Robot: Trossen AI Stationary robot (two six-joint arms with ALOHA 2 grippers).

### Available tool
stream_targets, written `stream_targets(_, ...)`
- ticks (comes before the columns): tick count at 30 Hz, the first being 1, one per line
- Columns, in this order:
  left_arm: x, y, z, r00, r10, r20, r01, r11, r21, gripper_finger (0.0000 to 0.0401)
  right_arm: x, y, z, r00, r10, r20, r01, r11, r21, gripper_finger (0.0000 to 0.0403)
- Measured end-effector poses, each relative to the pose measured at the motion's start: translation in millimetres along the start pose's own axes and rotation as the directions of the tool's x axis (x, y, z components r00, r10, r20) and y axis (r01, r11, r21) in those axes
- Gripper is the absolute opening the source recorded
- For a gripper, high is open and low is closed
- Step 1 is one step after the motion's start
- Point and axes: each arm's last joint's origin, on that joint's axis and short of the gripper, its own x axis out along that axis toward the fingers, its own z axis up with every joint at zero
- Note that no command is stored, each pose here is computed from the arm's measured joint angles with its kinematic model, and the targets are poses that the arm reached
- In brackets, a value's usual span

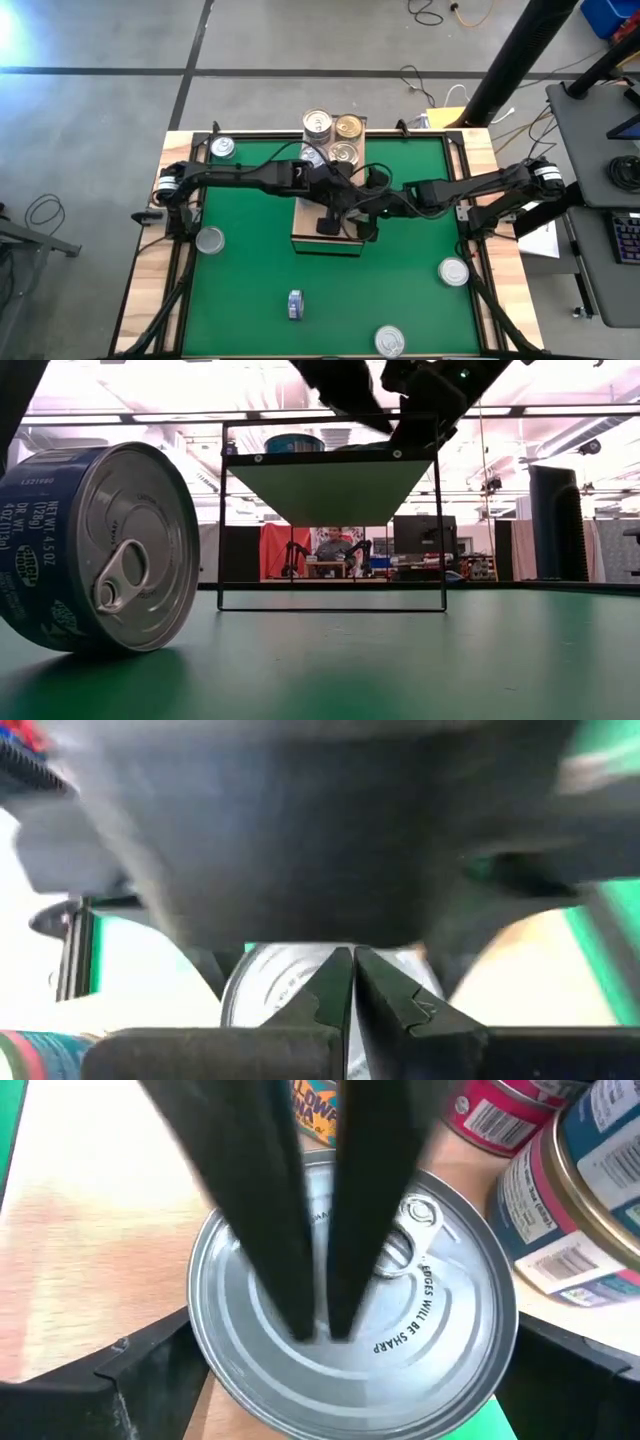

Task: Stack canned seafood by type on shelf
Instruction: Put the green blue tuna can on the shelf

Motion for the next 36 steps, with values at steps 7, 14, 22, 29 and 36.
stream_targets(7,13,12,-5,1.000,0.025,0.012,-0.025,0.999,-0.021,0.0000,-1,-2,-18,0.991,0.017,0.131,-0.023,0.999,0.046,0.0400)
stream_targets(14,27,15,-16,0.998,-0.001,-0.056,-0.001,0.999,-0.042,0.0000,3,-1,-27,0.979,0.022,0.201,-0.035,0.998,0.061,0.0400)
stream_targets(22,29,13,-21,0.995,-0.019,-0.102,0.013,0.998,-0.057,0.0000,2,-2,-28,0.981,0.025,0.193,-0.043,0.995,0.087,0.0400)
stream_targets(29,30,13,-22,0.994,-0.018,-0.107,0.012,0.998,-0.057,0.0000,10,0,-50,0.973,0.009,0.230,-0.045,0.987,0.152,0.0400)
stream_targets(36,30,12,-23,0.993,-0.020,-0.118,0.013,0.998,-0.061,0.0000,19,0,-90,0.892,0.011,0.452,-0.117,0.971,0.209,0.0399)
